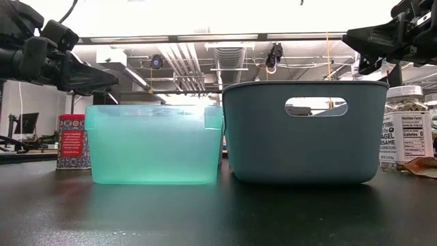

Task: Sort spices by type

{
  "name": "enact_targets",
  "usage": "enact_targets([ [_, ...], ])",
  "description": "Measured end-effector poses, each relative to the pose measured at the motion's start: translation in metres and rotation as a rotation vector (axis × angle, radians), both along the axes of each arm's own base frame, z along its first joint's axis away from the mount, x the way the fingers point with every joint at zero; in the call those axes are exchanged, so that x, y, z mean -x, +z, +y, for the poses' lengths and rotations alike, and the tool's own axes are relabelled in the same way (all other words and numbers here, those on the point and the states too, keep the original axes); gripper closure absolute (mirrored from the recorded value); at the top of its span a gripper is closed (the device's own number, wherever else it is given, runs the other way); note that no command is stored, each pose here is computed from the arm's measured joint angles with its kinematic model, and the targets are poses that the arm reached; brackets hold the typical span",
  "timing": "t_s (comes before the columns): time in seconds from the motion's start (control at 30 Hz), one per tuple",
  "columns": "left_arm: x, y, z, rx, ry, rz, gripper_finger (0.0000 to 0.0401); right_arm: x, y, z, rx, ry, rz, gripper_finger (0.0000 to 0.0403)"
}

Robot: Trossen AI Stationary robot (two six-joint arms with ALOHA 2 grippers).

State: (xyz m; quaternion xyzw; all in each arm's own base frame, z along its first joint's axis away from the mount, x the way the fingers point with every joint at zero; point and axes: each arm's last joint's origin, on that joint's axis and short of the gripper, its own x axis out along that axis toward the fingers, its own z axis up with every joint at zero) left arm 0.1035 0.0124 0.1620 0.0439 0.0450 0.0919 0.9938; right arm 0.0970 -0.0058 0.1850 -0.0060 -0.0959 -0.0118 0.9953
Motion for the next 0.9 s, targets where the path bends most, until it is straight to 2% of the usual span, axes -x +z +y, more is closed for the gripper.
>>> enact_targets([
  [0.13, 0.0, 0.0, 0.0, -0.007, 0.0, -0.001, 0.0301, 0.0, 0.0, 0.0, 0.0, 0.0, 0.0, 0.0344],
  [0.17, 0.0, 0.001, 0.0, 0.02, 0.001, -0.014, 0.0301, 0.0, 0.0, 0.0, 0.0, 0.0, 0.0, 0.0344],
  [0.23, 0.0, 0.004, 0.0, 0.152, 0.006, -0.071, 0.0301, 0.0, 0.0, 0.0, -0.009, 0.002, -0.001, 0.0344],
  [0.3, 0.0, 0.008, 0.0, 0.251, 0.02, -0.135, 0.0301, 0.0, 0.0, 0.0, -0.082, 0.017, -0.002, 0.0344],
  [0.37, 0.0, 0.014, 0.001, 0.282, 0.032, -0.207, 0.0301, 0.0, 0.001, 0.0, -0.197, 0.039, -0.013, 0.0344],
  [0.4, 0.0, 0.018, 0.001, 0.297, 0.026, -0.245, 0.0301, 0.001, 0.003, 0.0, -0.219, 0.043, -0.037, 0.0344],
  [0.57, 0.004, 0.035, 0.0, 0.381, -0.014, -0.44, 0.0301, -0.001, 0.007, 0.002, -0.256, 0.112, -0.071, 0.0344],
  [0.63, 0.005, 0.04, 0.0, 0.456, -0.036, -0.504, 0.0301, -0.002, 0.009, 0.002, -0.261, 0.107, -0.077, 0.0344],
  [0.8, 0.007, 0.043, 0.001, 0.473, -0.014, -0.559, 0.0301, -0.007, 0.023, 0.0, -0.283, 0.045, -0.035, 0.0344],
  [0.9, 0.006, 0.043, 0.001, 0.473, -0.01, -0.551, 0.0301, -0.016, 0.033, -0.001, -0.299, -0.013, 0.039, 0.0344],
])
